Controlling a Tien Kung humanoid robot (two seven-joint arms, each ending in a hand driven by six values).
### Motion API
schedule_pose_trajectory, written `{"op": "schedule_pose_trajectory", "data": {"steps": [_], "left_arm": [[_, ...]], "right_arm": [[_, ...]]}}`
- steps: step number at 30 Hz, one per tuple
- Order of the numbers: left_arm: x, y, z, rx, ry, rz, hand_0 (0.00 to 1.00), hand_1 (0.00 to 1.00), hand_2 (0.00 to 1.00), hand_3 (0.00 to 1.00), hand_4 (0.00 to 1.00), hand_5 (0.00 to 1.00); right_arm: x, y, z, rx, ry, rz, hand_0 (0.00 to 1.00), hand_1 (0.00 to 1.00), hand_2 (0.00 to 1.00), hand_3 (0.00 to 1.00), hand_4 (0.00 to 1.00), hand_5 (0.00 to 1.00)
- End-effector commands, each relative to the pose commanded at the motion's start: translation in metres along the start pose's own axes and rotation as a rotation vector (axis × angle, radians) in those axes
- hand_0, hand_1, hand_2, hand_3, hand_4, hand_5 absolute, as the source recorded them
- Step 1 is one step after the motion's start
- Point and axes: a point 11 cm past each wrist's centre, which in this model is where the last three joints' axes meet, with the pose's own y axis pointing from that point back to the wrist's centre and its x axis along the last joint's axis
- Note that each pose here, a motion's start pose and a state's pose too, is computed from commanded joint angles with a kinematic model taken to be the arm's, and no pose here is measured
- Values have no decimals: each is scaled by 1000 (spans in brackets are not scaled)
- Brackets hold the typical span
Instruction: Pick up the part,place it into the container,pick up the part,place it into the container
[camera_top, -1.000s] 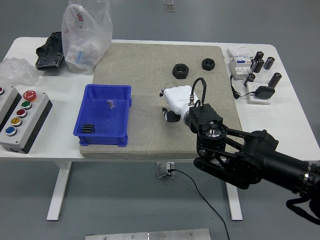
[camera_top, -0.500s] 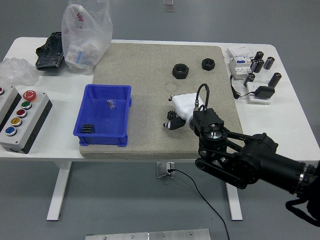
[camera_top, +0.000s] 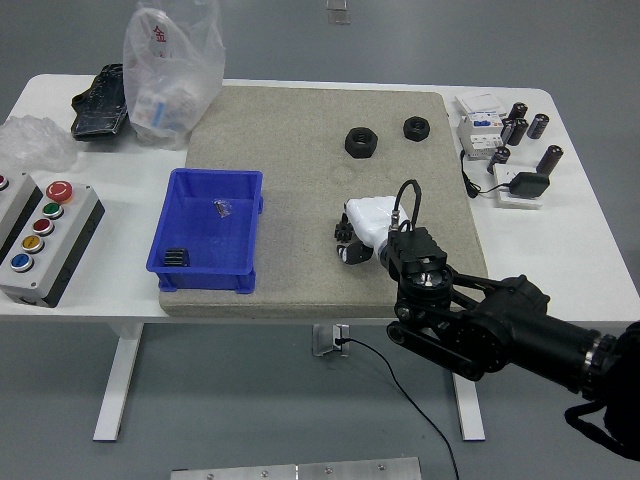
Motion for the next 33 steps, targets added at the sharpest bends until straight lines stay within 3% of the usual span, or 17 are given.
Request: {"op": "schedule_pose_trajectory", "data": {"steps": [15, 20, 27, 33], "left_arm": [[0, 0, 2, -6, 0, -1, 719, 570, 549, 633, 689, 447], [1, 0, 2, -4, 1, 1, 719, 570, 550, 634, 689, 450], [2, 0, 2, 0, 3, 5, 719, 571, 550, 635, 689, 450], [5, 0, 3, 3, 3, 10, 719, 570, 553, 636, 688, 457]], "right_arm": [[11, 1, -5, 50, -45, 85, 227, 387, 296, 506, 388, 118], [26, 2, -12, 80, -46, 126, 225, 386, 291, 496, 386, 121], [63, 22, -66, 231, -13, 201, 227, 386, 290, 495, 388, 120], [92, 58, -135, 432, -14, 268, 229, 387, 291, 512, 404, 99]]}}
